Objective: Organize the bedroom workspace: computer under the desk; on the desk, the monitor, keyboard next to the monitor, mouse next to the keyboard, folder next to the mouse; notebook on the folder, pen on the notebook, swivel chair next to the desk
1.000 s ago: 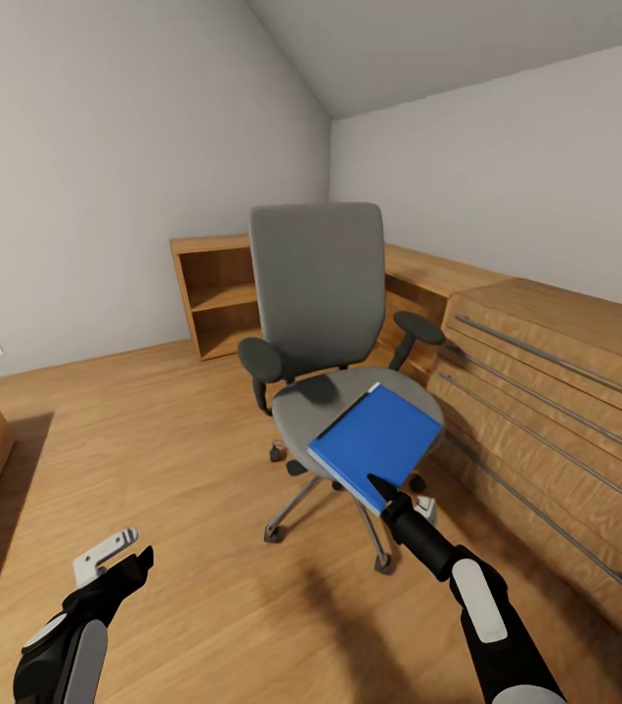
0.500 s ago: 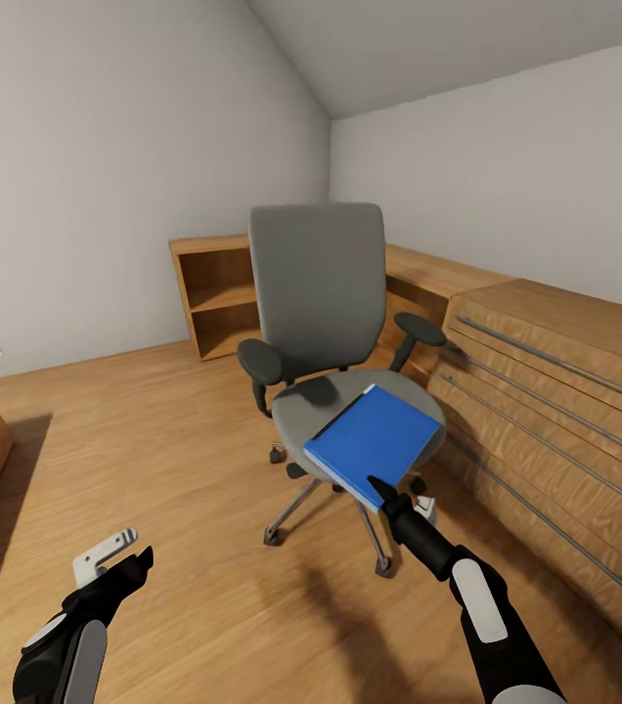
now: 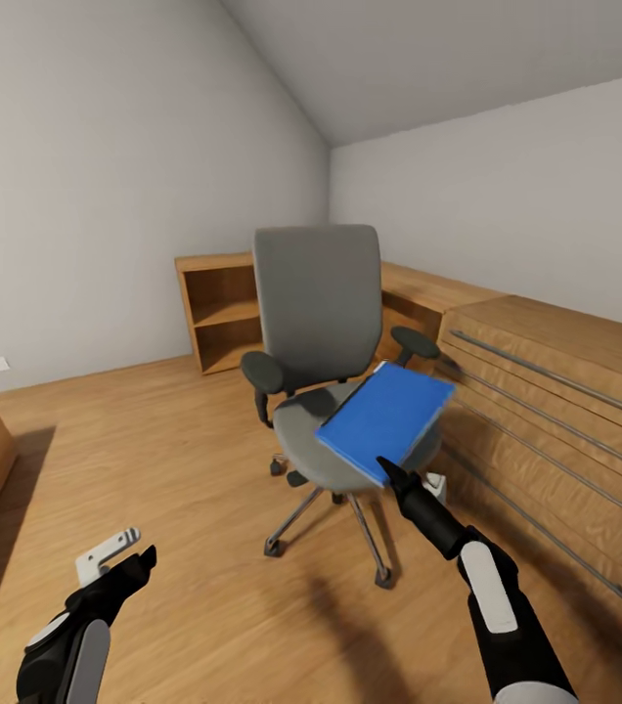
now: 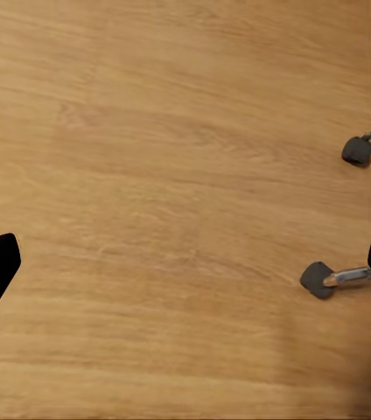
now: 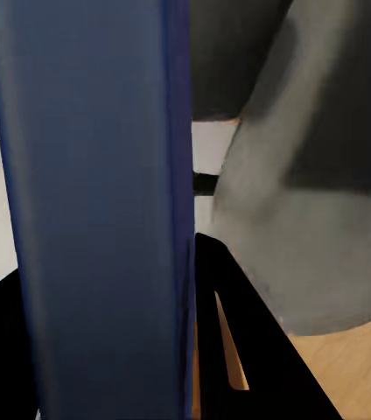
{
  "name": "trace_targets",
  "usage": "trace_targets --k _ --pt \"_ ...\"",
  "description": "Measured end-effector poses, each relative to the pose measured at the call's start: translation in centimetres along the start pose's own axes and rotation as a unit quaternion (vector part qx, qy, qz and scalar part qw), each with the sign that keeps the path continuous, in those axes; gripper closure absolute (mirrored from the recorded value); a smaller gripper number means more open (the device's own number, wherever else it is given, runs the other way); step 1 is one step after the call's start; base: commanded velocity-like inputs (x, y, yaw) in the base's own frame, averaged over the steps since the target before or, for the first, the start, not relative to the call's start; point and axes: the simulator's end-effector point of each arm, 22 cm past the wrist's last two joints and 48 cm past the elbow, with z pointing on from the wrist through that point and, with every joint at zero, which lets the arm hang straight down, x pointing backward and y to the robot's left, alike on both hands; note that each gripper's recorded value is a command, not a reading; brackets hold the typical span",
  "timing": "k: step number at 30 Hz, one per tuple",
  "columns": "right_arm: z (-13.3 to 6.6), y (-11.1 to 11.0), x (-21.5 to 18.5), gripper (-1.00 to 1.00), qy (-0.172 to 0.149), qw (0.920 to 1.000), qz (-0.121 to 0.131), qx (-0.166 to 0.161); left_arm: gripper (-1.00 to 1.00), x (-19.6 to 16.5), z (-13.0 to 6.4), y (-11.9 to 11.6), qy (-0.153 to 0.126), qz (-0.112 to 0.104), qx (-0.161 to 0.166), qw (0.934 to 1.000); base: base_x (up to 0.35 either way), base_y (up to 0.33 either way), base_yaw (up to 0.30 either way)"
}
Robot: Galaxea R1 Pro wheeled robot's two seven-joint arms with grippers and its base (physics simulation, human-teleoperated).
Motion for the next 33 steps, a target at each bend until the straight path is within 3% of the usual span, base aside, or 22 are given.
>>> trace_targets --k 4,9,19,25,33 --pt "-0.3 4.0 -2.2 1.00 -0.022 0.9987 -0.034 -0.030 -1.00 -0.6 -0.4 -0.3 -0.006 -0.002 0.005 1.0000 -0.320 0.000 0.000" --pt "-0.1 6.7 -3.5 1.00 -0.032 0.9973 -0.048 -0.044 -1.00 -1.5 -0.9 -0.7 -0.005 -0.002 0.005 1.0000 -0.333 0.000 0.000" --pt "0.3 9.6 -4.0 1.00 -0.018 0.9974 -0.052 -0.046 -1.00 -3.4 -1.8 -1.4 -0.005 -0.001 0.003 1.0000 -0.072 0.000 0.000" --pt "-0.3 12.5 -3.2 1.00 0.014 0.9952 -0.034 -0.091 -1.00 -4.5 -2.3 -1.9 -0.004 -0.001 0.004 1.0000 -0.001 0.000 0.000" --pt "-0.5 14.9 -4.0 1.00 0.012 0.9939 -0.038 -0.103 -1.00 -5.6 -3.0 -2.5 0.003 0.001 0.005 1.0000 0.000 0.000 0.000"
